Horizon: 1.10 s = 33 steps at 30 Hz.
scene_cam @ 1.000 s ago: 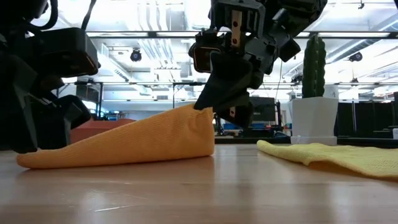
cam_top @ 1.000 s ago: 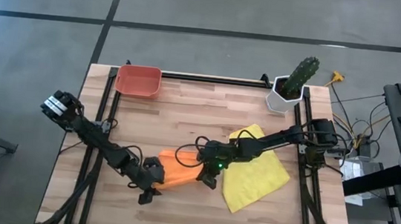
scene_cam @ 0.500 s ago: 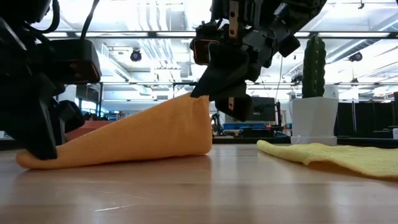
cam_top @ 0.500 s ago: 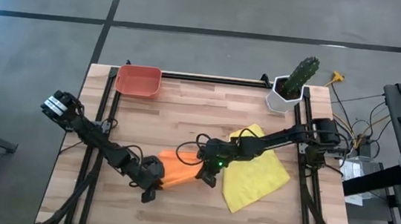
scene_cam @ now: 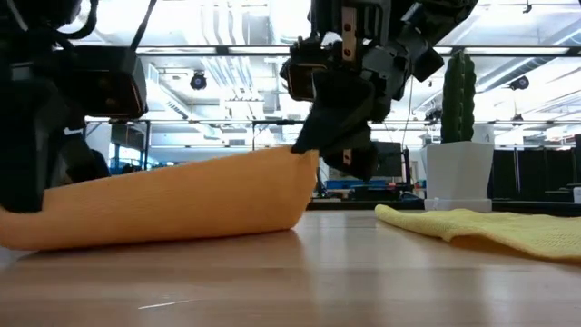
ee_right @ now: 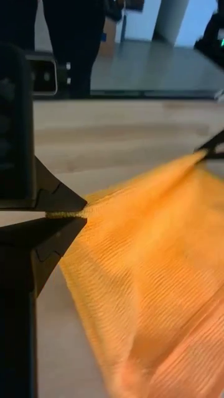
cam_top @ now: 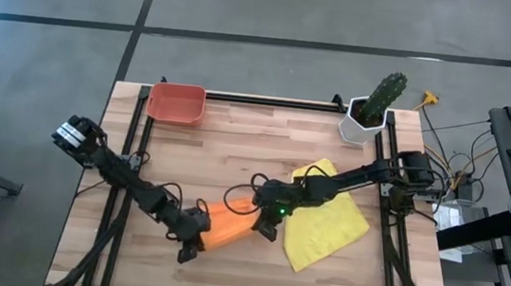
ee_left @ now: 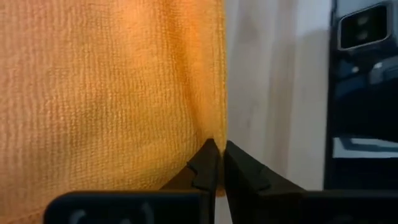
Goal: Roll microfiber towels into tight, uniform cylinder then place into a basket
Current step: Roll the orange towel
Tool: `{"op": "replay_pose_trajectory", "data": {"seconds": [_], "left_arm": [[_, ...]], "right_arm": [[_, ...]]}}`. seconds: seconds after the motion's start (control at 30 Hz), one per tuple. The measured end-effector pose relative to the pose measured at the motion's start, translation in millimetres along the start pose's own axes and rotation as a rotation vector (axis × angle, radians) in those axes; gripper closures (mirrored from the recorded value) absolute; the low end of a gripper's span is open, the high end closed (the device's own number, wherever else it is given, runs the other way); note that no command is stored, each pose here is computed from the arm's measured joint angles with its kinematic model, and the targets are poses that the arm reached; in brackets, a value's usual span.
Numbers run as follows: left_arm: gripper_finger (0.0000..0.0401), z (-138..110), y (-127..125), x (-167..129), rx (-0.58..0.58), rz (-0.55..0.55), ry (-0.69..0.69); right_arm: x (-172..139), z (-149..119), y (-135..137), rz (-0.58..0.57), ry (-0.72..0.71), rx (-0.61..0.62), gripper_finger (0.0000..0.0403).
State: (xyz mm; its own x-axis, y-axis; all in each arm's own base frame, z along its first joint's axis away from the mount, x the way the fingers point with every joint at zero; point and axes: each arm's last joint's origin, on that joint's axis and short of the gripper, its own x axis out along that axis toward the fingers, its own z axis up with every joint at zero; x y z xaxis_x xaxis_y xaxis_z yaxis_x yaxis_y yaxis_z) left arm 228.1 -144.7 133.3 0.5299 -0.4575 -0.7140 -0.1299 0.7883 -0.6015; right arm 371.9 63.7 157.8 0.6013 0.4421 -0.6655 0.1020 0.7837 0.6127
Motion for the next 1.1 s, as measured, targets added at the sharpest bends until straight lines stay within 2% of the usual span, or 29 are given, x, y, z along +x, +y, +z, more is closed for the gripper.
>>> {"op": "replay_pose_trajectory", "data": {"seconds": [0.33, 0.43, 0.6, 0.7, 0.93, 1.1], "left_arm": [[0.0395, 15, 16, -3, -0.082, 0.008, -0.007], [0.0395, 17, 19, -3, -0.099, 0.011, -0.01], [0.0395, 12, 30, -3, -0.142, 0.046, 0.007], [0.0395, 3, 36, -4, -0.147, 0.062, 0.073], [0.0395, -2, 43, -4, -0.149, 0.084, 0.073], [0.0395, 4, 34, -4, -0.136, 0.045, 0.066]], "right_arm": [[3, -17, -16, -0.132, 0.026, 0.067, 0.0394], [4, -21, -20, -0.14, 0.021, 0.094, 0.0394], [5, -30, -28, -0.166, -0.008, 0.179, 0.0394], [8, -40, -38, -0.212, 0.024, 0.241, 0.0394], [18, -40, -43, -0.214, 0.027, 0.246, 0.0394], [19, -35, -39, -0.195, 0.008, 0.233, 0.0394]]}}
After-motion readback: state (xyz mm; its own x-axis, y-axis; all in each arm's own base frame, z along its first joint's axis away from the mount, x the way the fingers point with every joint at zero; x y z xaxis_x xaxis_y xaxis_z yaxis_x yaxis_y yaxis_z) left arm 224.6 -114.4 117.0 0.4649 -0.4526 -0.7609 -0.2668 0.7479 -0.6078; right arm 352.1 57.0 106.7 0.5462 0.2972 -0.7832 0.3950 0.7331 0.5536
